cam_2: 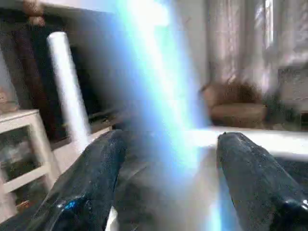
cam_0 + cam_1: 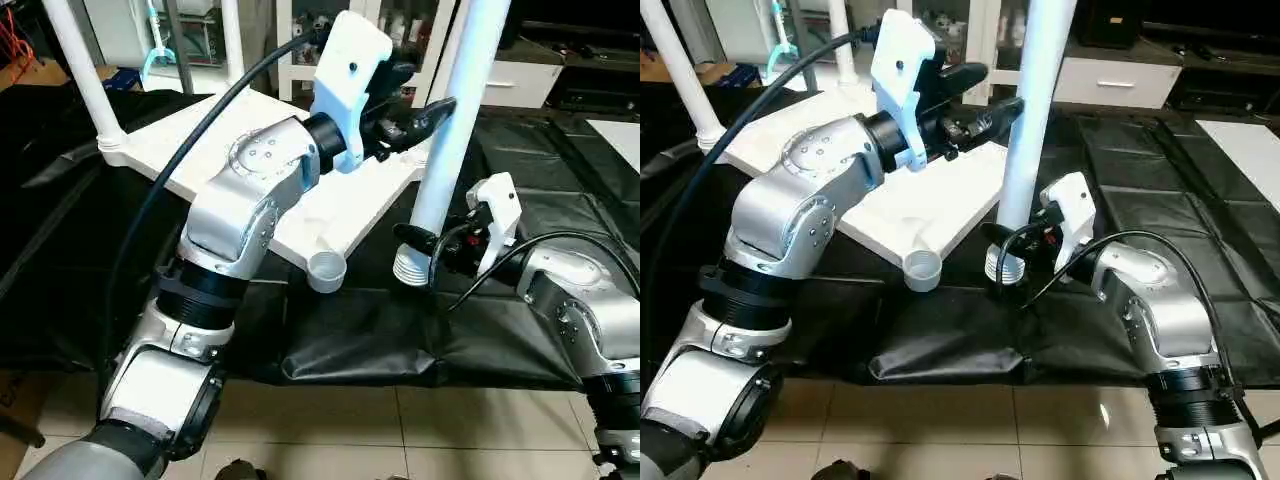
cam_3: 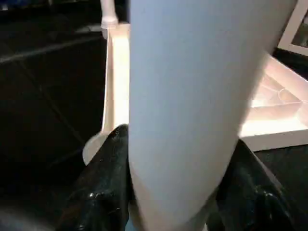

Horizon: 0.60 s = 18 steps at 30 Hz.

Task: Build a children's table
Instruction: Pick table leg

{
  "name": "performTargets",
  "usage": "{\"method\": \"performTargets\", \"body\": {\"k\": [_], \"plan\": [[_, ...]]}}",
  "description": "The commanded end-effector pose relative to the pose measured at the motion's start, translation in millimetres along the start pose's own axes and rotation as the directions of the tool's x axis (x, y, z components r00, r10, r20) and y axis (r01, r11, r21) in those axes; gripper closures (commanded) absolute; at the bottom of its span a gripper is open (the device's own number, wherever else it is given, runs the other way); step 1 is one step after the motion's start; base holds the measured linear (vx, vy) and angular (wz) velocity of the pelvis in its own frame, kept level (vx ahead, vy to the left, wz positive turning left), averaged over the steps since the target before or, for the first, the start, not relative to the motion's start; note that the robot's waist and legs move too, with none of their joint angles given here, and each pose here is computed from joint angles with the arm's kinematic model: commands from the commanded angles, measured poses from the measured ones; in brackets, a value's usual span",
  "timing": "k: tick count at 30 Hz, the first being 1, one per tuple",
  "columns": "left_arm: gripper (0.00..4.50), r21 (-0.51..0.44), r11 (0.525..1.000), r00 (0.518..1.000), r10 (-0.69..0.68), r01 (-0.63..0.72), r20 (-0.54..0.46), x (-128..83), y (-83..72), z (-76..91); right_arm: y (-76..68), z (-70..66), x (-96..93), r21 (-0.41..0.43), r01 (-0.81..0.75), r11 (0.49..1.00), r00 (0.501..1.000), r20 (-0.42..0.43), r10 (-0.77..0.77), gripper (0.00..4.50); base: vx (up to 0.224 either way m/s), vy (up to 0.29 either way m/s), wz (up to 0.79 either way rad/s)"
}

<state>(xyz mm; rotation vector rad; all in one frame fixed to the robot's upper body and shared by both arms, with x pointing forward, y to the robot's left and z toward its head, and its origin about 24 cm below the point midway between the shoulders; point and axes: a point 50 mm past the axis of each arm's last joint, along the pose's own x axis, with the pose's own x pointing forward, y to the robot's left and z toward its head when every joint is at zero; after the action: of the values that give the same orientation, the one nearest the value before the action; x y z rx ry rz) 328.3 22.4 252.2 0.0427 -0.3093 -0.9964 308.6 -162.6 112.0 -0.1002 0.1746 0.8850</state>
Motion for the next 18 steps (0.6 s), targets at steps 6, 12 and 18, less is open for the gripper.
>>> {"method": "performTargets", "body": {"k": [6,12,18], "plan": [[1.06,-0.041,0.976,0.968,0.216,-0.213,0.125,-29,39.6,12.9,-19.5,24.5,-5.1,0.000,0.154,0.988,0.974,0.170,-0.152,2.65,0.000,0.000,0.00],[1.06,0.111,0.901,0.898,0.429,-0.419,-0.094,-100,90.5,-33.7,-47.0,36.3,-49.3,0.216,0.303,0.928,0.890,0.285,-0.357,2.65,0.000,0.000,0.00],[1.06,0.081,0.842,0.808,0.535,-0.533,-0.247,-130,88.4,-78.1,-42.9,30.8,-63.2,0.263,0.376,0.889,0.865,0.244,-0.438,2.65,0.000,0.000,0.00]]}}
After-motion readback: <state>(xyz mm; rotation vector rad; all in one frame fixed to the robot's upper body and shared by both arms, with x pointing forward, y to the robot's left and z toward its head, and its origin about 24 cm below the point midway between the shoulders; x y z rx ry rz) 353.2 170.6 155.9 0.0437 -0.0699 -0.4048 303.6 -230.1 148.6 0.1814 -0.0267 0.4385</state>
